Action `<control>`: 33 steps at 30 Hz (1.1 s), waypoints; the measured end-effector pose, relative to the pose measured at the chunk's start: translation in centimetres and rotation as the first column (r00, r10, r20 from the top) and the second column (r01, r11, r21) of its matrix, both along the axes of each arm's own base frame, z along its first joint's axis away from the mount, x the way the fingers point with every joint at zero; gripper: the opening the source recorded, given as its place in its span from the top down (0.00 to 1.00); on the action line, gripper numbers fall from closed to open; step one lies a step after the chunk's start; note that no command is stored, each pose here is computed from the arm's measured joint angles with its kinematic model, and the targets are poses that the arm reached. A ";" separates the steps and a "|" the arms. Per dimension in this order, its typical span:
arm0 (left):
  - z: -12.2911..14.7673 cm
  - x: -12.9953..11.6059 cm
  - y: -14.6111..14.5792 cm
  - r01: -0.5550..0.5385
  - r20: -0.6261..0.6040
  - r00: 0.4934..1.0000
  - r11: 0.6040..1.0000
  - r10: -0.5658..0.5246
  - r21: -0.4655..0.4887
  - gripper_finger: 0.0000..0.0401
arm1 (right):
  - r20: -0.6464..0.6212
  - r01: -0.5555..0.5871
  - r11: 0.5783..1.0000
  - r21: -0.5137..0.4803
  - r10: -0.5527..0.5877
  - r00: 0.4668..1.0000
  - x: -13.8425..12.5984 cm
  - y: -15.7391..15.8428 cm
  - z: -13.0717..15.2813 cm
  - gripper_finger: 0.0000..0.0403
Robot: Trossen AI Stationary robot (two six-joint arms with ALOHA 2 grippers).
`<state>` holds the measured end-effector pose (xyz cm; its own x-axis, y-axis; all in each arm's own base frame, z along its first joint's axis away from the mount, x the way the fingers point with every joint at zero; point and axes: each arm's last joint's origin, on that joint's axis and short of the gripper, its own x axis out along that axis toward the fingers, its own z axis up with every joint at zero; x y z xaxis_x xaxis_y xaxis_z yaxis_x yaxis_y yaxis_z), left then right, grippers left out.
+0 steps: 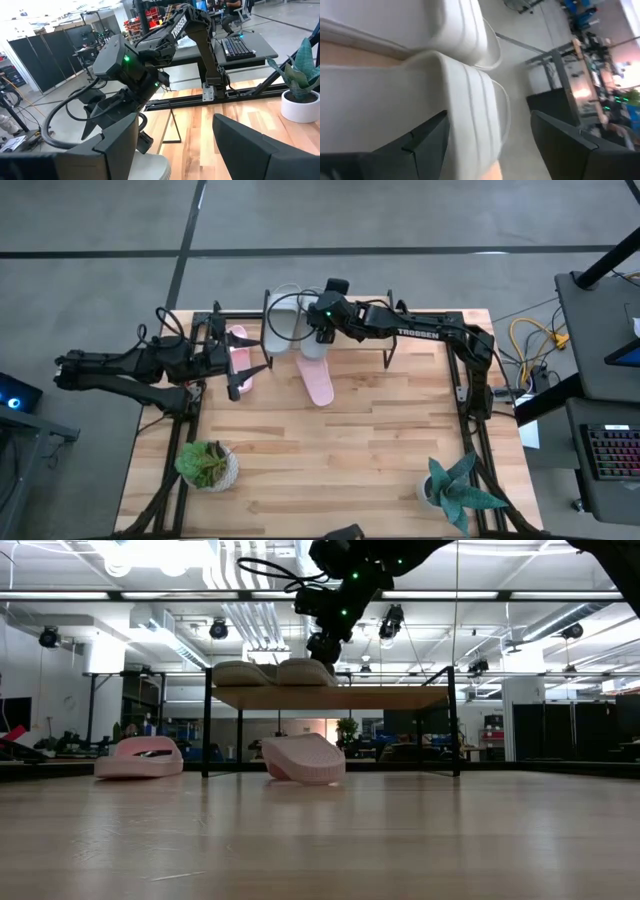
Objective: Pick and place slides into the shelf
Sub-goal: Put the gray slide on the shelf
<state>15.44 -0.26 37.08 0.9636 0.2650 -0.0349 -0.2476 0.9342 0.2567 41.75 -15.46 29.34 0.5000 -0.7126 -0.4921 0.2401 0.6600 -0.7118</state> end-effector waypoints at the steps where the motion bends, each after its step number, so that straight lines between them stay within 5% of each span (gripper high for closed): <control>1: 0.0 0.0 0.0 0.000 0.001 1.000 1.000 0.000 0.000 0.40 | 0.009 -0.012 1.000 0.013 0.012 1.000 0.1 0.1 0.0 0.34; 17: 0.0 0.0 0.0 0.000 -0.001 1.000 1.000 0.000 0.000 0.40 | 0.001 -0.033 0.995 0.097 0.033 0.999 -2.1 2.6 2.6 0.39; 24: -0.4 -0.2 0.0 -0.001 -0.043 0.999 1.000 0.001 0.000 0.40 | -0.040 0.023 0.948 0.316 -0.011 0.999 -5.2 0.6 2.6 0.61; 33: -0.3 -0.2 0.0 -0.001 -0.037 0.999 1.000 0.001 -0.001 0.40 | -0.026 -0.036 0.911 0.410 0.051 0.998 -4.6 -1.3 0.4 0.96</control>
